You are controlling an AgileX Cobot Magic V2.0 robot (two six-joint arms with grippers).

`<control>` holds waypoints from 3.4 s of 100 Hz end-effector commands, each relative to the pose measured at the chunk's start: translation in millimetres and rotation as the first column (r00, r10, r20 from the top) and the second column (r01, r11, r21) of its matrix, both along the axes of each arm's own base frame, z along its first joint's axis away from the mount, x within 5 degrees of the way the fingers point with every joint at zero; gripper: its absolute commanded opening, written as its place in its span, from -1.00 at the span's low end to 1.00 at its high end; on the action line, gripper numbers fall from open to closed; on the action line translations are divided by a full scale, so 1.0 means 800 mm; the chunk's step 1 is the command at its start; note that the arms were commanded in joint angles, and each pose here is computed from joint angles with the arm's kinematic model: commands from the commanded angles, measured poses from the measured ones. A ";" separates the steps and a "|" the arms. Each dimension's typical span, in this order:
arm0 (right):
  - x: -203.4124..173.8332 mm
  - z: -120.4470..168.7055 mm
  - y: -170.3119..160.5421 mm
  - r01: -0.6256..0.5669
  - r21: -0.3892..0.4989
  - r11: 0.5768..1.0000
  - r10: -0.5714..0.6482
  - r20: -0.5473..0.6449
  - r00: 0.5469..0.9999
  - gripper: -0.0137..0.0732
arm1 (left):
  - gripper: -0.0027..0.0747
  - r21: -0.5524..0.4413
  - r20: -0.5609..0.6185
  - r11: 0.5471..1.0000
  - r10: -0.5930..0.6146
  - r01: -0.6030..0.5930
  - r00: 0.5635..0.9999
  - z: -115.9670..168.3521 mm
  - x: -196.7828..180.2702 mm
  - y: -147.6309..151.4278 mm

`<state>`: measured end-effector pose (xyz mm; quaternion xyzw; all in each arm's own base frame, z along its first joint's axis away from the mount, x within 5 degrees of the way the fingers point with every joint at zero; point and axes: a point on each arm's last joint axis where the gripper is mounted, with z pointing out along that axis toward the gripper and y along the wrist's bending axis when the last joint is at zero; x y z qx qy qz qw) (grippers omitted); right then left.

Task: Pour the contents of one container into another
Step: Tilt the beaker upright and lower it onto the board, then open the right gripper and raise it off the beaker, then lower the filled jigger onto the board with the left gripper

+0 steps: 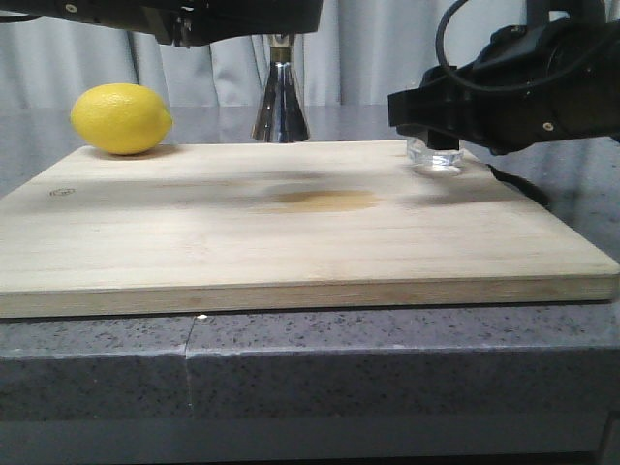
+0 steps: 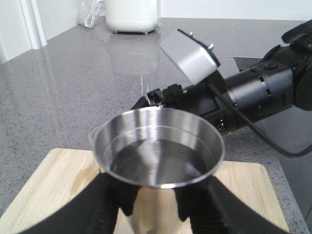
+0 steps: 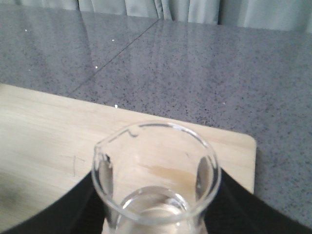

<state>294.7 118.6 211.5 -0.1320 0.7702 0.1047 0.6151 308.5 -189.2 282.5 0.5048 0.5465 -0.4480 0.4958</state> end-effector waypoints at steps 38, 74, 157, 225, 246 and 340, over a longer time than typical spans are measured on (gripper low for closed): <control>0.010 0.016 0.000 0.018 0.046 0.999 -0.024 0.126 0.992 0.15 | -0.29 -0.136 0.046 0.988 -0.064 0.070 0.997 0.043 -0.015 -0.002; -0.007 0.042 -0.006 0.010 0.039 0.999 -0.012 0.067 0.998 0.71 | -0.29 -0.136 0.046 0.988 -0.064 0.070 0.997 0.043 -0.015 -0.002; -0.150 0.112 -0.059 -0.047 0.020 0.999 0.045 0.089 0.995 0.71 | -0.29 -0.136 0.046 0.988 -0.064 0.070 0.997 0.043 -0.015 -0.002; -0.151 0.108 -0.059 -0.058 -0.018 0.998 0.059 0.069 0.996 0.71 | -0.29 -0.137 0.046 0.988 -0.066 0.072 0.997 0.043 -0.015 -0.002; -0.151 0.108 -0.058 -0.059 -0.023 0.998 0.061 0.070 0.996 0.71 | -0.29 -0.133 0.045 0.989 -0.053 0.059 0.998 0.042 -0.013 0.000; -0.151 0.109 -0.058 -0.066 -0.041 0.997 0.069 0.085 0.994 0.71 | -0.29 -0.157 -0.001 0.987 0.022 -0.021 1.000 0.005 0.024 0.018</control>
